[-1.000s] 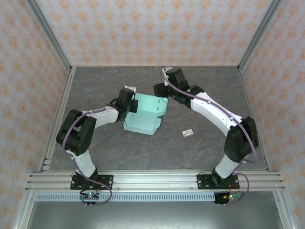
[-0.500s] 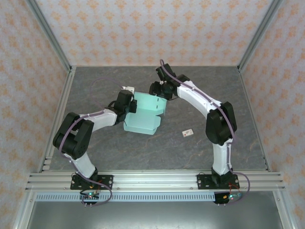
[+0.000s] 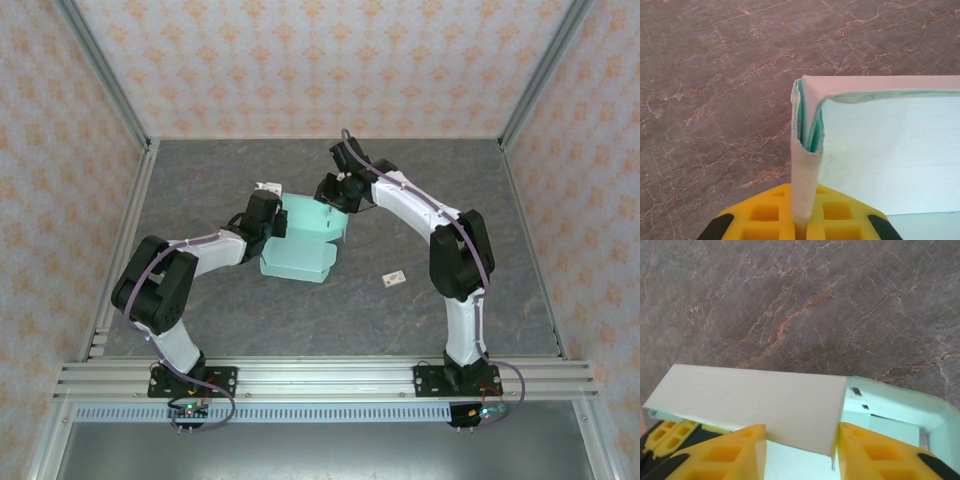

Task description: Fold the paper box

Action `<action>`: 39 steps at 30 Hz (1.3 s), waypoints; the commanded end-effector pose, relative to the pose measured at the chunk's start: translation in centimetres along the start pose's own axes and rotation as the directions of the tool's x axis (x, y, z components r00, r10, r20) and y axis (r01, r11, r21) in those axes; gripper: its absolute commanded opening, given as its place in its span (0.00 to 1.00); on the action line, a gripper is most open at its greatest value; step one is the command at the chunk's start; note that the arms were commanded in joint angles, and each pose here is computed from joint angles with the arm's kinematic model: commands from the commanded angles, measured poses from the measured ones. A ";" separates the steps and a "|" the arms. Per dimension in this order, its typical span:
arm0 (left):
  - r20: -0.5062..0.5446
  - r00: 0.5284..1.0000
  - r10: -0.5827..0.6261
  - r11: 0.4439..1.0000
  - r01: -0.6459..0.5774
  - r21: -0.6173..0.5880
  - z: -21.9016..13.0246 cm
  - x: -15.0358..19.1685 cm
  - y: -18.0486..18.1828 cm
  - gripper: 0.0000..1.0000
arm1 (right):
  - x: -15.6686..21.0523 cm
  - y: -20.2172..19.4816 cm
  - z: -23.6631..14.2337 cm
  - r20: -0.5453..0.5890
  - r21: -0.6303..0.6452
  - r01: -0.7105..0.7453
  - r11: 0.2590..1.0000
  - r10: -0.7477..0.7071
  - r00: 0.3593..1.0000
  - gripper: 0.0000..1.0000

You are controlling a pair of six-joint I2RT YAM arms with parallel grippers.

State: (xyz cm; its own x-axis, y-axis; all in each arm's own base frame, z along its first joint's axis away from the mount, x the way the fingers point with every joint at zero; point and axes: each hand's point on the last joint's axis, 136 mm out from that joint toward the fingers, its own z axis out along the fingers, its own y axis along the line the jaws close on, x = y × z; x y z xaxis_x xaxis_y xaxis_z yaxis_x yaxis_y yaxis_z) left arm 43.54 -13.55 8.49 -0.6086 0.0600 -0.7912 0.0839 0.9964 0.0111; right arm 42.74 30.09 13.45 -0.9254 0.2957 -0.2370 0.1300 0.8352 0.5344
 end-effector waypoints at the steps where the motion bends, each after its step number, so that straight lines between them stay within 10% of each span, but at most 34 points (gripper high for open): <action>1: 0.070 0.997 -0.034 0.999 0.034 0.005 -0.8 -1.8 -0.4 0.00 | -0.9 1.7 -1.0 0.034 -0.102 -0.075 0.992 0.079 0.996 0.34; 10: 0.078 0.996 -0.041 0.999 0.041 0.005 -1.1 -1.8 -0.5 0.00 | -2.0 1.7 -1.9 0.091 -0.182 -0.180 0.967 0.199 0.976 0.25; 24: 0.062 0.996 -0.061 0.998 0.060 0.006 -1.6 -2.2 -0.5 0.00 | 0.5 -2.8 -8.1 0.226 0.044 0.100 0.994 -0.107 0.968 0.55; 39: 0.070 0.995 -0.068 0.998 0.067 0.015 -2.2 -2.7 -0.5 0.00 | 7.7 -2.9 -0.8 0.095 0.118 0.212 0.970 -0.223 0.970 0.60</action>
State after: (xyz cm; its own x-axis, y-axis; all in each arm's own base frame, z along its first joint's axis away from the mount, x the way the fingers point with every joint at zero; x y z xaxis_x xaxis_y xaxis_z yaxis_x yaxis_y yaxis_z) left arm 43.23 -13.77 9.85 -0.5856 0.0123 -0.8105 0.0608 0.9977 -0.0288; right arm 32.97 29.70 9.50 -0.9260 0.1093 -0.3613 -0.0436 0.9198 0.3899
